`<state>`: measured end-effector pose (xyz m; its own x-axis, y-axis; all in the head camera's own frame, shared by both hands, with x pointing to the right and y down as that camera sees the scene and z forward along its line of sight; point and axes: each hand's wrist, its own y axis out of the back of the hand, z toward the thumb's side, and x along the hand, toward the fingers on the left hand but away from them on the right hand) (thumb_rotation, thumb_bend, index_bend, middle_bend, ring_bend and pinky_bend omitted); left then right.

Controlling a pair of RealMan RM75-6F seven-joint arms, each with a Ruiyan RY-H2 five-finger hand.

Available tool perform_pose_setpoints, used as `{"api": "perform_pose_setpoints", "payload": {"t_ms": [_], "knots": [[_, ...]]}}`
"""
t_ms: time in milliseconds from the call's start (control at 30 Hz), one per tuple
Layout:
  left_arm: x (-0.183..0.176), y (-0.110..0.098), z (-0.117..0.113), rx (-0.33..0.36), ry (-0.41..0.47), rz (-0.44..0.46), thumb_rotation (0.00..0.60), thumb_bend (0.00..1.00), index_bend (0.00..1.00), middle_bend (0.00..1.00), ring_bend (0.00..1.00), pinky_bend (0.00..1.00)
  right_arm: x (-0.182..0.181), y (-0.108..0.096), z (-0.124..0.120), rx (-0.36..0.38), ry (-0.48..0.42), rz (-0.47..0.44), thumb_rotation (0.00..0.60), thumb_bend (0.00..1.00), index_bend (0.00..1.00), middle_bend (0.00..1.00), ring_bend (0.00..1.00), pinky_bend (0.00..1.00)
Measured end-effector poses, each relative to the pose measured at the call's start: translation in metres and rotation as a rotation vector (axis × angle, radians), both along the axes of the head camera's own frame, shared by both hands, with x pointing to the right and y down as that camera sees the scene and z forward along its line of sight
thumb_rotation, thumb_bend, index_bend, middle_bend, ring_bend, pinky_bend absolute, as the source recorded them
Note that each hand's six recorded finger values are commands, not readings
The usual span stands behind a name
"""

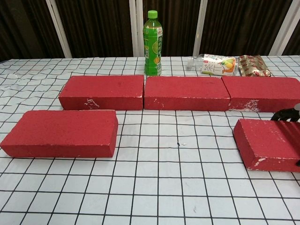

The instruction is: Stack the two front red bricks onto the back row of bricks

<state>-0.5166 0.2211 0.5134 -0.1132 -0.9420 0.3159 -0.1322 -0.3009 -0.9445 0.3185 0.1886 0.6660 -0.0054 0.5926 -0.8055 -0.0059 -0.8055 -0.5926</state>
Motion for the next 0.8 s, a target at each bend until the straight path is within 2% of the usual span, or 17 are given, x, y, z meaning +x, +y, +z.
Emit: {"api": "perform_pose_setpoints", "payload": {"t_ms": [233, 500, 800], "knots": [[-0.001, 0.0, 0.0, 0.0, -0.002, -0.002, 0.6, 0.0, 0.09, 0.0, 0.0, 0.02, -0.001, -0.019, -0.018, 0.047, -0.012, -0.001, 0.6, 0.13, 0.36, 0.26, 0.2, 0.0], [-0.001, -0.001, 0.003, -0.006, -0.011, -0.005, 0.6, 0.0, 0.09, 0.0, 0.0, 0.02, -0.023, -0.061, -0.047, 0.116, 0.003, -0.064, 0.6, 0.13, 0.36, 0.26, 0.2, 0.0], [0.002, -0.003, 0.011, -0.032, -0.01, -0.006, 0.6, 0.0, 0.09, 0.0, 0.0, 0.02, -0.064, -0.112, -0.049, 0.095, 0.058, -0.115, 0.6, 0.13, 0.36, 0.26, 0.2, 0.0]]}}
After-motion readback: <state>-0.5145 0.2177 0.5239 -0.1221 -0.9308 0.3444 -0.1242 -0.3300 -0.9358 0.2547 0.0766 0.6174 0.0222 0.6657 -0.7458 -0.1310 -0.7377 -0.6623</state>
